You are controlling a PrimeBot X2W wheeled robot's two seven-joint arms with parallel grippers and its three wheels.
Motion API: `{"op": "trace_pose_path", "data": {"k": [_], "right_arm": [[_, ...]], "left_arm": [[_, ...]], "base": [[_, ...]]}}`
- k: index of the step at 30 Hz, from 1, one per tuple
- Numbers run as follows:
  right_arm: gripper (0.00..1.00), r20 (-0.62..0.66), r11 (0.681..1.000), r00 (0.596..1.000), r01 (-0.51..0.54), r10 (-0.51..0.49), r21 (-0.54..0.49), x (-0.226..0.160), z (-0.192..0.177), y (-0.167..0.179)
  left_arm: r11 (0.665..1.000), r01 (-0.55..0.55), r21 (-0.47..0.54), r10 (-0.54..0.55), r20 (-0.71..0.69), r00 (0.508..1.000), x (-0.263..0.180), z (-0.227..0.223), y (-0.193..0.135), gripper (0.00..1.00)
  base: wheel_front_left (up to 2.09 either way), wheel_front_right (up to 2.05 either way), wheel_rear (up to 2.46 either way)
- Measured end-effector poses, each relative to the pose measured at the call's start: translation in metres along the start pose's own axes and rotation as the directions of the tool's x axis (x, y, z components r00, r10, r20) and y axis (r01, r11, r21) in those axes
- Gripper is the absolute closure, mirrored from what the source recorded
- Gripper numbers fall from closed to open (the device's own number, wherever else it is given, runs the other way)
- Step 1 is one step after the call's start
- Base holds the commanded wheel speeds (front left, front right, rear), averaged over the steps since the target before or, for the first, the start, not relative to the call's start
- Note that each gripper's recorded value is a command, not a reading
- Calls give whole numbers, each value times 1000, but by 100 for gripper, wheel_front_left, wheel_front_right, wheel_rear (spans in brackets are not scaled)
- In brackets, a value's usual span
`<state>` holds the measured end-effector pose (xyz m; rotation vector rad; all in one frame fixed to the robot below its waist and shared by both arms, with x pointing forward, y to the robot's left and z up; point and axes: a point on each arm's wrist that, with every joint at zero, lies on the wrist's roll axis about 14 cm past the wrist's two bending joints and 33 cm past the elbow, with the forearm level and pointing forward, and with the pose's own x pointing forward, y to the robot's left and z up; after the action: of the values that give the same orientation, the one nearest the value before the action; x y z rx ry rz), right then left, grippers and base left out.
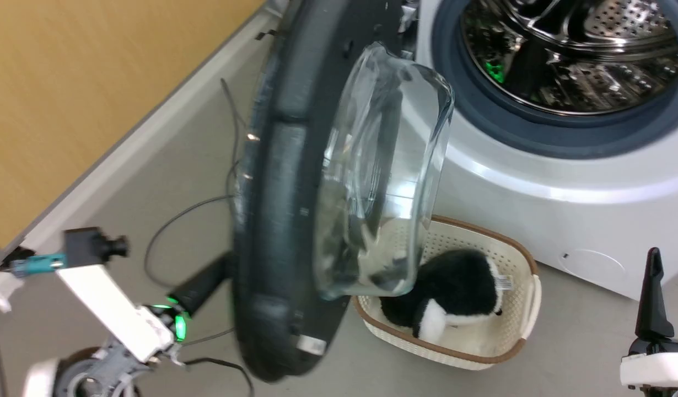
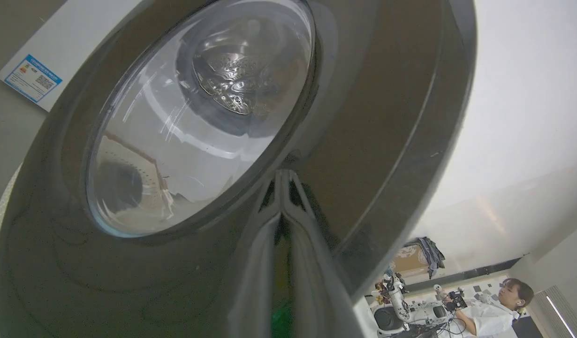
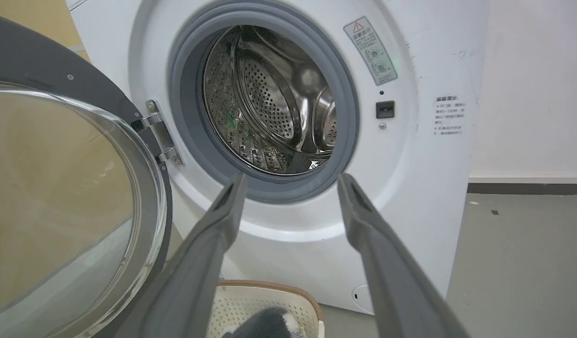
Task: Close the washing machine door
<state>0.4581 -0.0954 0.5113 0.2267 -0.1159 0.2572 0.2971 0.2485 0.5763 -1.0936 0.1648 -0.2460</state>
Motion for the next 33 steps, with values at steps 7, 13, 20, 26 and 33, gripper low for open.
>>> {"op": "trace_pose_path", "data": {"k": [7, 13, 20, 26, 33], "right_arm": [[0, 7, 998, 998, 65, -65, -13, -9, 4, -24], [0, 24, 993, 993, 120, -119, -21, -17, 10, -43], [0, 46, 977, 977, 211, -209, -42, -35, 21, -75], [0, 57, 952, 953, 299, -296, -65, -59, 30, -104], [0, 65, 923, 926, 376, -372, -84, -85, 38, -127]], "left_arm": [[994, 106, 2, -105, -147, 984, 41, -50, -29, 100], [981, 188, -58, -196, -257, 946, 80, -101, -51, 100], [976, 205, -75, -218, -285, 933, 125, -143, -57, 100], [966, 238, -101, -258, -332, 907, 155, -184, -69, 100], [978, 203, -43, -206, -325, 923, 188, -213, -53, 100]], "base": [[0, 0, 0], [0, 0, 0], [0, 0, 0], [0, 0, 0], [0, 0, 0]]}}
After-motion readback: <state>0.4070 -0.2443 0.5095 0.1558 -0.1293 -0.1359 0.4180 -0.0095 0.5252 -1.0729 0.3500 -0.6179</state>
